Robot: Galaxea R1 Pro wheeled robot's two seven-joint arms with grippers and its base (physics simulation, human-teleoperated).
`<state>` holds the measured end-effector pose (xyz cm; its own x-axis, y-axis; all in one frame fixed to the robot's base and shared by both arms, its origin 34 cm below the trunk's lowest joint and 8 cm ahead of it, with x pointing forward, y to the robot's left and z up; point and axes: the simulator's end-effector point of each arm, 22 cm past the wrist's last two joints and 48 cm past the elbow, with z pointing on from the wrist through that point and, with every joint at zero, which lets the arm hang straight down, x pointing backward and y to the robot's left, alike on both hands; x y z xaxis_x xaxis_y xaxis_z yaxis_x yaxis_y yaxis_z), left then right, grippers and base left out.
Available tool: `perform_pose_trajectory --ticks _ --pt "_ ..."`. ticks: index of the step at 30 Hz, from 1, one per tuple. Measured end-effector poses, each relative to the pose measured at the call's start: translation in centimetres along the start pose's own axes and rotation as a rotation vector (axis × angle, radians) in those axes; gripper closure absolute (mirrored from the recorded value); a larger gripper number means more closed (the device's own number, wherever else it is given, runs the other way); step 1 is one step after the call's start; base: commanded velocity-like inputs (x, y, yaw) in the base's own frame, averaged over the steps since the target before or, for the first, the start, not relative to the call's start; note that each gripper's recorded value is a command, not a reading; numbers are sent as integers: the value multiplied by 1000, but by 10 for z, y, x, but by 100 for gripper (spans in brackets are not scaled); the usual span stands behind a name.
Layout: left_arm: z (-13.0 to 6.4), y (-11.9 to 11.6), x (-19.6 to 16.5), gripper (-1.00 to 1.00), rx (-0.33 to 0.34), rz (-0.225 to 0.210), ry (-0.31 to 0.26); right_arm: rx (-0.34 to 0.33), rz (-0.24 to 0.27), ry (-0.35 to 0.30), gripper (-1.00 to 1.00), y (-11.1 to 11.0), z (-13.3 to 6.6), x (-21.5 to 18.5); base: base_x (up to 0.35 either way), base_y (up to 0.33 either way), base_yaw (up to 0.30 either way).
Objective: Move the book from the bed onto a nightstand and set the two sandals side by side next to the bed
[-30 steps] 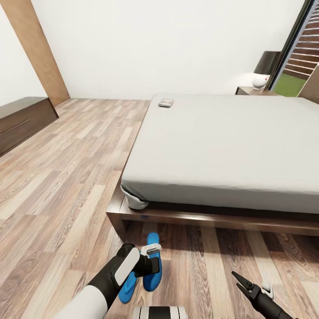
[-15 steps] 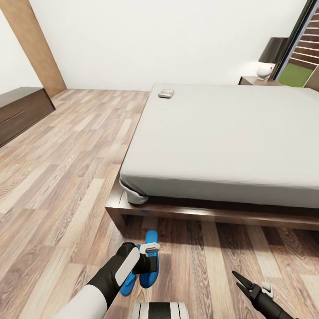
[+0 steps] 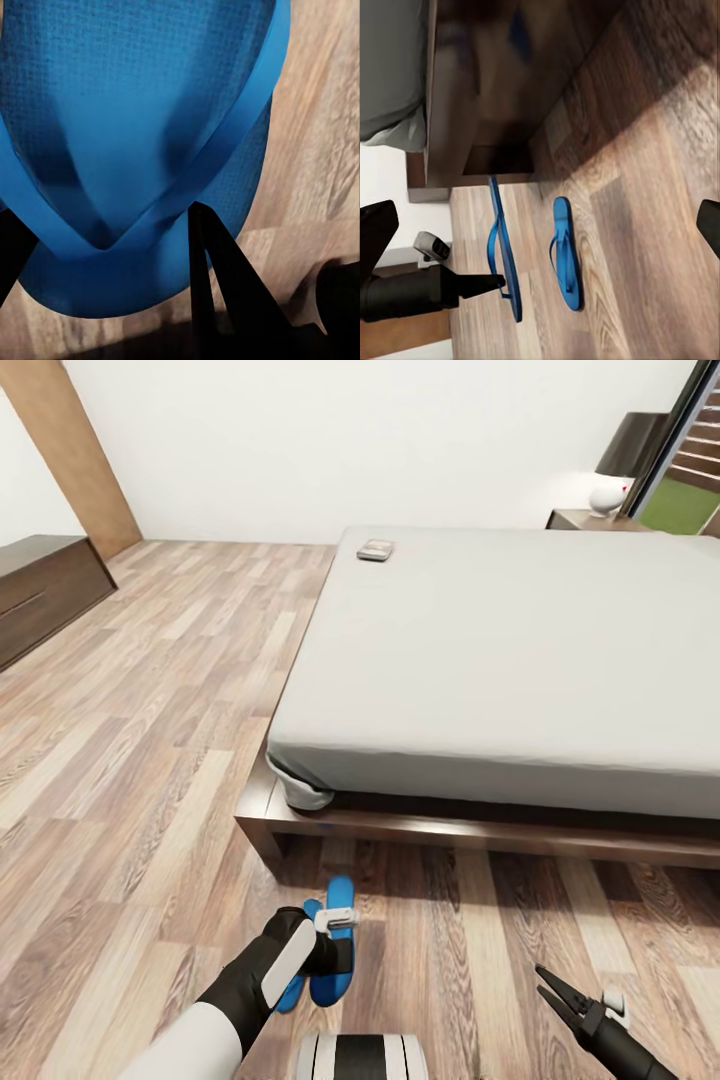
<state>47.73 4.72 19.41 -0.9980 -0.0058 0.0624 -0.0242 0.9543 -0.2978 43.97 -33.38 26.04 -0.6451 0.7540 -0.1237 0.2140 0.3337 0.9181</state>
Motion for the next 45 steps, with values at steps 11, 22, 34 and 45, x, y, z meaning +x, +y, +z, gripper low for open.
perform_pose_trajectory --ticks 11,22,34,45 --pt "18 8 0 100 -14 -10 -15 30 22 15 -100 -17 -2 9 0 0 0" --pt "36 20 1 100 -53 18 -26 63 47 30 -100 -35 -4 19 0 0 0" --pt "55 7 16 100 -33 100 4 101 74 46 -100 -54 -8 30 0 0 0" --pt "70 18 22 100 -39 94 16 135 99 62 -100 -70 -12 40 0 0 0"
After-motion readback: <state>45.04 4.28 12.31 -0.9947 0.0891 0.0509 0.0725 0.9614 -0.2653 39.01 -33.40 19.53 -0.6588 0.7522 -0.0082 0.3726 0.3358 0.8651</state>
